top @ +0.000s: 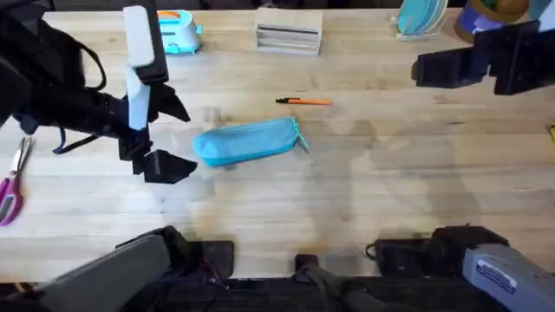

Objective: Unzip the bag, pick up the pens from the table one at a time and place them inside, then zip the bag closed.

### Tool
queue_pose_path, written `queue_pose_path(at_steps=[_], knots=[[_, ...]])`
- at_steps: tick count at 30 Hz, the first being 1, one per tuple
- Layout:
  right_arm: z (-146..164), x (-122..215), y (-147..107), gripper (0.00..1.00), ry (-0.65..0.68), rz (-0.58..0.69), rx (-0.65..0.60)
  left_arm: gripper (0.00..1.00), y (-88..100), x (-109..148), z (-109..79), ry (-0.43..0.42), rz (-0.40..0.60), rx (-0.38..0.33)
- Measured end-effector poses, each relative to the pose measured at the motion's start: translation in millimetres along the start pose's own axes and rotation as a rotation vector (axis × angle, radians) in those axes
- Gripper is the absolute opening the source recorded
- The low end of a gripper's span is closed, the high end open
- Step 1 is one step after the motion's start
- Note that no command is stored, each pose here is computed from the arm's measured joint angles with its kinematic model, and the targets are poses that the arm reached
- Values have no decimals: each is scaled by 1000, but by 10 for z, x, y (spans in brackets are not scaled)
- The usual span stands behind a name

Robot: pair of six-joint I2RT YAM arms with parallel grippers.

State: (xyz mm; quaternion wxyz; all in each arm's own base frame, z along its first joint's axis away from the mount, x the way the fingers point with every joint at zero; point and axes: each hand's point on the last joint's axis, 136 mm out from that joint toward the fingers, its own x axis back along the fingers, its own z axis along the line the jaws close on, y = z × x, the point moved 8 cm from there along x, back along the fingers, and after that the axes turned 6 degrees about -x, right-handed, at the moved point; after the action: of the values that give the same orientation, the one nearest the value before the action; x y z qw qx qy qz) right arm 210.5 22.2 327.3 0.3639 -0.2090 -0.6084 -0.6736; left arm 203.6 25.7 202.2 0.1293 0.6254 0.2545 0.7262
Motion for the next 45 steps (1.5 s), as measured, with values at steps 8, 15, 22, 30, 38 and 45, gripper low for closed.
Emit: queue_pose_path(at_steps=[8,15,22,30,38,45], knots=[[0,0,6,997,0,-3,25,993,-87,-173,96,-70,-64,-16],[0,1,44,997,0,-26,34,993,-192,-375,185,-140,-131,37],[0,1,62,996,-1,-37,37,993,-225,-452,207,-168,-162,64],[0,1,63,996,-1,-37,38,993,-255,-548,229,-201,-175,76],[0,1,63,996,-1,-38,38,361,-231,-576,254,-193,-183,55],[1,1,49,997,0,-29,26,46,-224,-578,265,-187,-190,46]])
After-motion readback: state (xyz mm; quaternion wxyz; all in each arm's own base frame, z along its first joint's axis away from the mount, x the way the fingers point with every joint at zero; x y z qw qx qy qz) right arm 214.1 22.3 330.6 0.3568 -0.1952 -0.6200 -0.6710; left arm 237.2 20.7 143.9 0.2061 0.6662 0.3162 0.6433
